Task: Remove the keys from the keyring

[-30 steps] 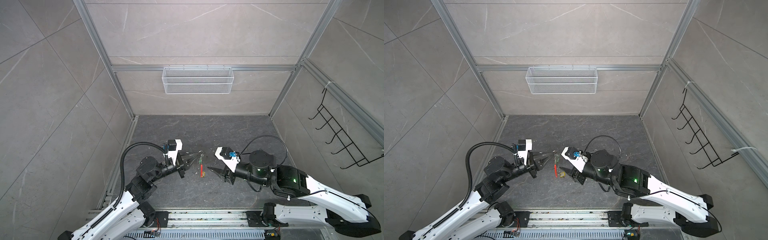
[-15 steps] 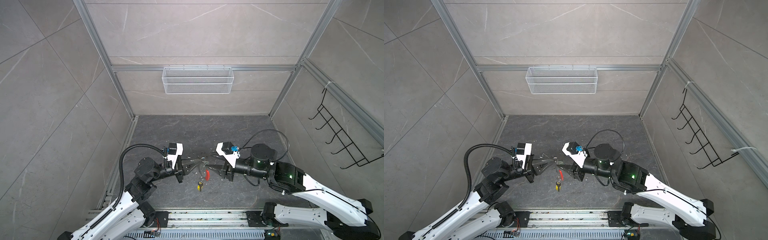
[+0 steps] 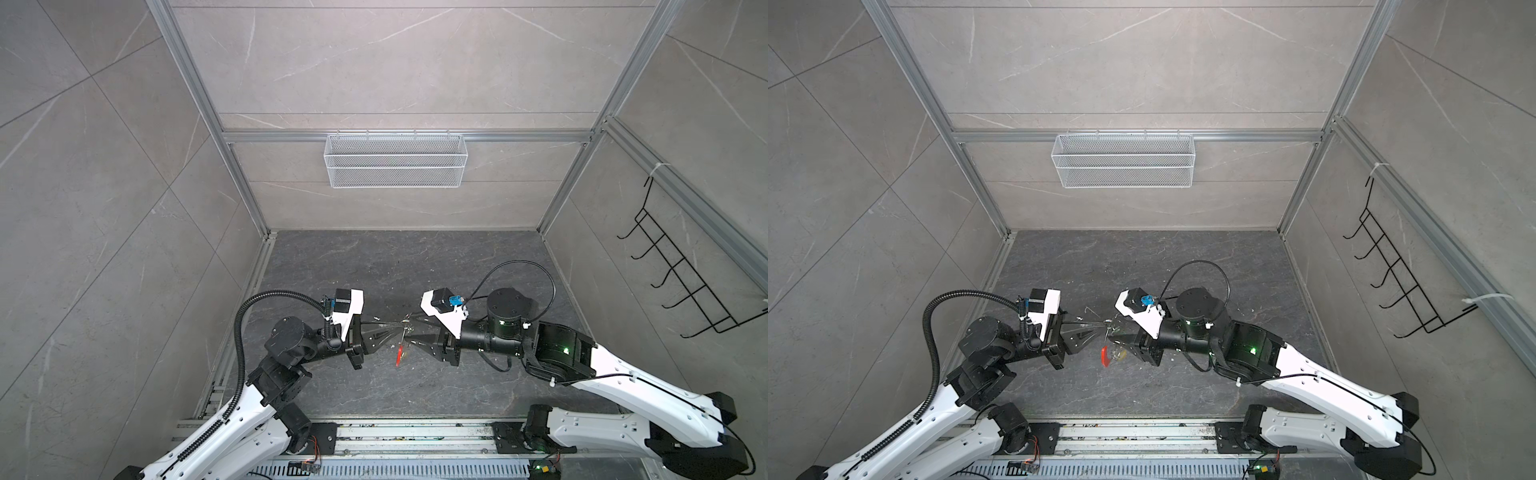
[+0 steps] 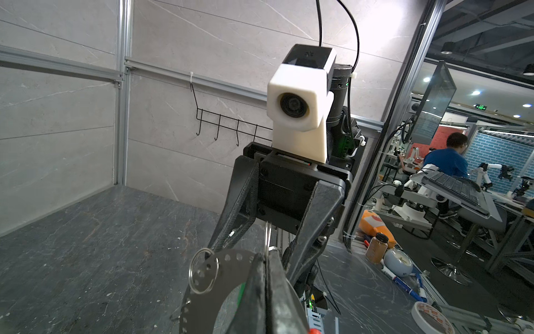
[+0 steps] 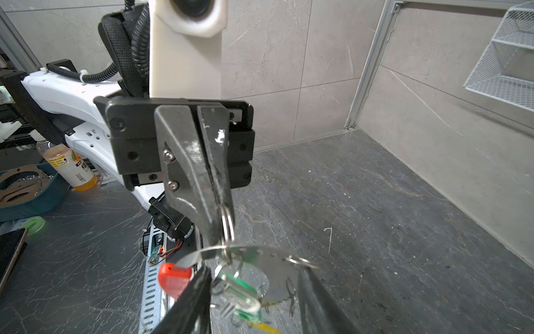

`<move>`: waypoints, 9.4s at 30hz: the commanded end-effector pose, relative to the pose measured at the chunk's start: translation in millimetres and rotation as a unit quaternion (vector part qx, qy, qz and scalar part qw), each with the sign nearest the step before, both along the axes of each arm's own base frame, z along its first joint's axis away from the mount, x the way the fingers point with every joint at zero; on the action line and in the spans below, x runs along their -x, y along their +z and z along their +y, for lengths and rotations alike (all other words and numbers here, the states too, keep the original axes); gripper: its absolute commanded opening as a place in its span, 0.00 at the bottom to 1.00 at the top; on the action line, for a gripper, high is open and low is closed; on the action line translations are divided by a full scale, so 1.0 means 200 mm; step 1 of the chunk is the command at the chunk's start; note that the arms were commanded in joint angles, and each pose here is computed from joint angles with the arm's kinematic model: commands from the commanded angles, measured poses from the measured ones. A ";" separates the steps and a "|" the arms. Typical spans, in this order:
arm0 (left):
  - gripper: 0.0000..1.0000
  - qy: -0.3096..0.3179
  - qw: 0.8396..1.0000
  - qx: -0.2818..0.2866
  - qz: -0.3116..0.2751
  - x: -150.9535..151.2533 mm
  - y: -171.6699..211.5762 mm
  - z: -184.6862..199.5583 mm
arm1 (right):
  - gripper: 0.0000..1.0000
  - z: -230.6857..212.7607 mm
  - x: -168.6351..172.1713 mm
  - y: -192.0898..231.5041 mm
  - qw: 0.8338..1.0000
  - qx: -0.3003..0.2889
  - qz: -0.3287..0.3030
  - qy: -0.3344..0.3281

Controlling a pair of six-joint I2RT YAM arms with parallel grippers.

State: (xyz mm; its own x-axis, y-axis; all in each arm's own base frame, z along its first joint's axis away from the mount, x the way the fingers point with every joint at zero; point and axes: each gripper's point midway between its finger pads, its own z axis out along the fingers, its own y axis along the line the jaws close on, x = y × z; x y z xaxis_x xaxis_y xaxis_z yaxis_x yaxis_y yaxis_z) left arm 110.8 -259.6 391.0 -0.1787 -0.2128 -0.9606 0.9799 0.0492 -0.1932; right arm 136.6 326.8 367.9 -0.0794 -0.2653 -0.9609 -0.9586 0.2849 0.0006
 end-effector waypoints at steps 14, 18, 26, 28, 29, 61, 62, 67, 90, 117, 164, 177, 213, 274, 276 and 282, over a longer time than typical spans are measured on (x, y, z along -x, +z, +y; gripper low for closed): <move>0.00 -0.026 0.998 0.042 -0.039 0.08 0.16 0.04 | 0.17 0.01 0.02 0.04 1.000 -0.020 0.003 0.010; 0.00 -0.026 0.998 0.043 -0.039 0.09 0.16 0.04 | 0.04 0.00 0.02 0.05 1.000 -0.022 0.001 0.011; 0.00 -0.034 0.997 0.052 -0.044 0.11 0.18 0.05 | 0.00 -0.02 -0.01 0.03 1.000 -0.012 -0.003 -0.008; 0.00 -0.035 0.997 0.053 -0.045 0.12 0.18 0.06 | 0.00 -0.03 -0.01 0.03 1.000 -0.010 -0.003 -0.009; 0.00 -0.037 0.997 0.053 -0.046 0.13 0.18 0.06 | 0.00 -0.04 -0.01 0.03 1.000 -0.010 -0.003 -0.009; 0.00 -0.065 0.994 0.077 -0.040 0.16 0.23 0.07 | 0.00 -0.03 -0.04 -0.02 0.999 0.043 -0.031 -0.010; 0.00 -0.062 0.994 0.080 -0.039 0.16 0.23 0.07 | 0.00 -0.02 -0.03 -0.02 0.999 0.044 -0.028 -0.004; 0.00 -0.048 0.994 0.087 -0.036 0.13 0.24 0.07 | 0.00 0.03 0.00 -0.04 0.999 0.042 -0.022 0.014; 0.00 -0.028 0.997 0.068 -0.038 0.10 0.21 0.06 | 0.00 0.14 0.11 -0.08 0.998 0.042 -0.004 0.055; 0.00 -0.011 0.997 0.060 -0.047 0.10 0.15 0.08 | 0.53 -0.10 0.09 0.33 0.992 -0.116 0.026 0.039; 0.33 0.057 0.998 -0.006 0.017 -0.04 0.00 0.07 | 0.00 -0.05 -0.01 0.08 0.993 0.003 0.120 0.019; 0.34 -0.033 0.994 -0.083 0.067 -0.05 -0.11 -0.11 | 0.00 -0.14 0.02 -0.12 0.981 0.123 0.144 0.038; 0.00 -0.010 0.997 -0.056 0.050 -0.08 -0.10 -0.10 | 0.05 -0.09 -0.02 0.00 0.986 0.072 0.143 0.041; 0.00 0.067 0.992 0.102 -0.013 -0.09 0.23 0.08 | 0.00 0.16 0.01 -0.10 0.993 -0.004 0.102 0.063; 0.00 0.066 0.993 0.101 -0.014 -0.09 0.23 0.08 | 0.00 0.17 0.01 -0.13 0.992 0.000 0.108 0.063; 0.00 0.060 0.995 0.075 -0.024 -0.05 0.21 0.08 | 0.24 0.09 -0.01 -0.09 0.995 0.008 0.093 0.033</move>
State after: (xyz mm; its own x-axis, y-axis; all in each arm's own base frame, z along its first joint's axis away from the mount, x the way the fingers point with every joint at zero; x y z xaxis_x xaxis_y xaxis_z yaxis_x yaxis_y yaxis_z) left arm 133.8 -254.8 402.5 -0.1938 -0.3114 -0.9303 0.9574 0.1467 -0.2486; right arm 142.6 354.1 349.8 -0.2461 -0.2573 -0.9345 -0.9591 0.2036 0.1965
